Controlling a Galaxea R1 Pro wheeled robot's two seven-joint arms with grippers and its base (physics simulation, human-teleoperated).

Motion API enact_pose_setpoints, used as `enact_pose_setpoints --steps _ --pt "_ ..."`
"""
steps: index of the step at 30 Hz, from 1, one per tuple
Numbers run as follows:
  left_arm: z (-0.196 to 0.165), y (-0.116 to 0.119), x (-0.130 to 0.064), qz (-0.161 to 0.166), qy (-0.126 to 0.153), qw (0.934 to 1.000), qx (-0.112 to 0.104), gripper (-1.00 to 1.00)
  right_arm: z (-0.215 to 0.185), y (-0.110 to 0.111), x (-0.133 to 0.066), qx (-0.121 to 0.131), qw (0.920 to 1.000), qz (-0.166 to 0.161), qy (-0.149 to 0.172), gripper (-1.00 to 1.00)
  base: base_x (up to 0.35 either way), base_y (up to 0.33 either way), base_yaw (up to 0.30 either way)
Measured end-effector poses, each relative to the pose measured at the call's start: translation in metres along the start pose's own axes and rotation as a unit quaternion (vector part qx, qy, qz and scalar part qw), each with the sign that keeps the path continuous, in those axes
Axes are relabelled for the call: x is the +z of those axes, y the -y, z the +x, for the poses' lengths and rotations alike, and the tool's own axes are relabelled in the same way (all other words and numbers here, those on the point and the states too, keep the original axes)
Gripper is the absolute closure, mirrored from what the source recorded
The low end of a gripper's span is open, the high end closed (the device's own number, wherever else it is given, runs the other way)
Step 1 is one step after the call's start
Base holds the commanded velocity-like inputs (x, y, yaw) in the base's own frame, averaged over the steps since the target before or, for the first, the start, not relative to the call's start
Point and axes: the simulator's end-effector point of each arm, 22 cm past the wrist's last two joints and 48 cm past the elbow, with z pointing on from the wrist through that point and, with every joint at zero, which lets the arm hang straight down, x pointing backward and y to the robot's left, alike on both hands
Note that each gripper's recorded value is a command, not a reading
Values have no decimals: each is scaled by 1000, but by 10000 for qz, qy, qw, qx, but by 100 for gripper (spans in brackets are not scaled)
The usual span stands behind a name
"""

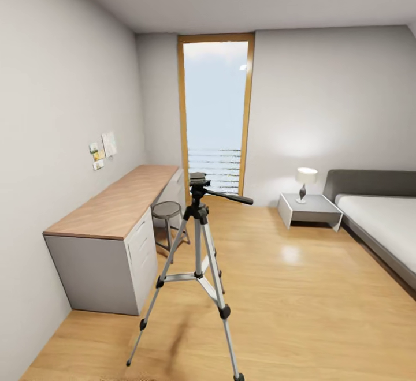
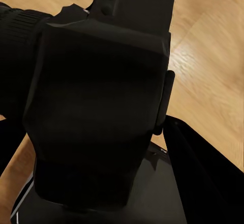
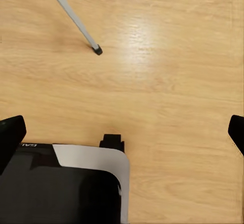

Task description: Attach the digital camera to the camera tripod in the bedroom.

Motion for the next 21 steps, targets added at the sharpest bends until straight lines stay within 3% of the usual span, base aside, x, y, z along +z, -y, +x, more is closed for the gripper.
enact_pose_setpoints --steps 5,21 --pt "0 0 0 7 -8 10000 1 100 0 1 0 -41 10000 9 5 -100 1 1 188" --pt "1 2 0 26 -11 10000 3 100 -1 1 0 -42 10000 12 14 -100 0 0 12"
